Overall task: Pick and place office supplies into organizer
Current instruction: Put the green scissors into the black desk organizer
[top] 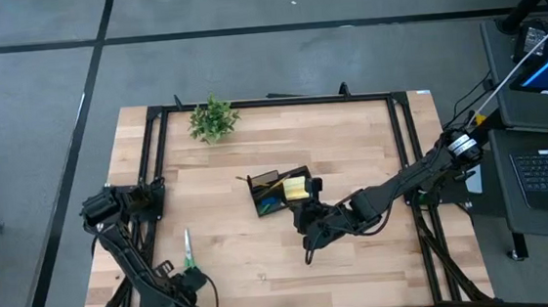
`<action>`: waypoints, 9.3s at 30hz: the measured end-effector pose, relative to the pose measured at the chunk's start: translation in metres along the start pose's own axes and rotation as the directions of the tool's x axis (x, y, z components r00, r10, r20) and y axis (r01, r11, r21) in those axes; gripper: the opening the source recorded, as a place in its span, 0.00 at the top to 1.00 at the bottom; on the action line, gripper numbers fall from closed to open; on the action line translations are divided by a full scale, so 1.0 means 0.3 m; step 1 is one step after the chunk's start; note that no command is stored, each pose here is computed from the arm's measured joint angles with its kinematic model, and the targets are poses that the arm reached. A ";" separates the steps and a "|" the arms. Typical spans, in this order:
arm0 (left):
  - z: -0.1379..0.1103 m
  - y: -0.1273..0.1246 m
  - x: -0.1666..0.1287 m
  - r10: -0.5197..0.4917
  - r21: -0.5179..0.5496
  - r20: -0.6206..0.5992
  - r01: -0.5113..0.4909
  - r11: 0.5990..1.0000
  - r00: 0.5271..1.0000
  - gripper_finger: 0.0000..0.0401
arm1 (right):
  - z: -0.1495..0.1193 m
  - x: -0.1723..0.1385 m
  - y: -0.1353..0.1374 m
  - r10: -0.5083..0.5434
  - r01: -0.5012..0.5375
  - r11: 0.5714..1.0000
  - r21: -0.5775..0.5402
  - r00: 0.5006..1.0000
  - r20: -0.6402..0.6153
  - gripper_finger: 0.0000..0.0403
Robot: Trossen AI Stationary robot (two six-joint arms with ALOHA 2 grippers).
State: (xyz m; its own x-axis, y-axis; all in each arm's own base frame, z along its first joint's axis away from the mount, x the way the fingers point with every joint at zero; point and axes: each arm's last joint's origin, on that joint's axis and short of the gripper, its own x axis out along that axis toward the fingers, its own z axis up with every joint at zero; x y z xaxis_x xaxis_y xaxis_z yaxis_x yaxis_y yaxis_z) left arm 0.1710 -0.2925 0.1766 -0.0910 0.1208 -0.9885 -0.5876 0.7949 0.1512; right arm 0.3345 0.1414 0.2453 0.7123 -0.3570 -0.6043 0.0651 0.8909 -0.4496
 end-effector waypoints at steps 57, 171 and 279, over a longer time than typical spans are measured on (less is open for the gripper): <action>0.064 0.133 0.129 -0.125 0.248 0.033 0.113 0.962 0.992 0.77 | 0.014 0.054 -0.066 0.031 -0.032 0.998 0.053 0.999 0.005 0.99; 0.519 0.240 -0.271 -0.237 0.446 0.895 0.733 0.513 -0.379 0.96 | -0.067 -0.110 0.101 -0.121 0.118 0.991 -0.066 0.992 -0.042 0.99; 0.742 0.229 0.013 0.206 -0.108 0.978 0.799 0.592 -0.021 0.67 | -0.067 -0.110 0.102 -0.108 0.107 0.994 -0.029 0.993 -0.045 0.99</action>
State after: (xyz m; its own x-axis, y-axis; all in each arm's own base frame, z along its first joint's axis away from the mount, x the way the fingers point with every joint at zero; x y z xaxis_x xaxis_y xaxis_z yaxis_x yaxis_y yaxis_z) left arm 0.3092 -0.1050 0.1827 0.6672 0.7431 0.0505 -0.5074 0.5031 -0.6996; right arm 0.2989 0.1749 0.2382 0.6690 -0.4634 -0.5812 0.1202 0.8391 -0.5306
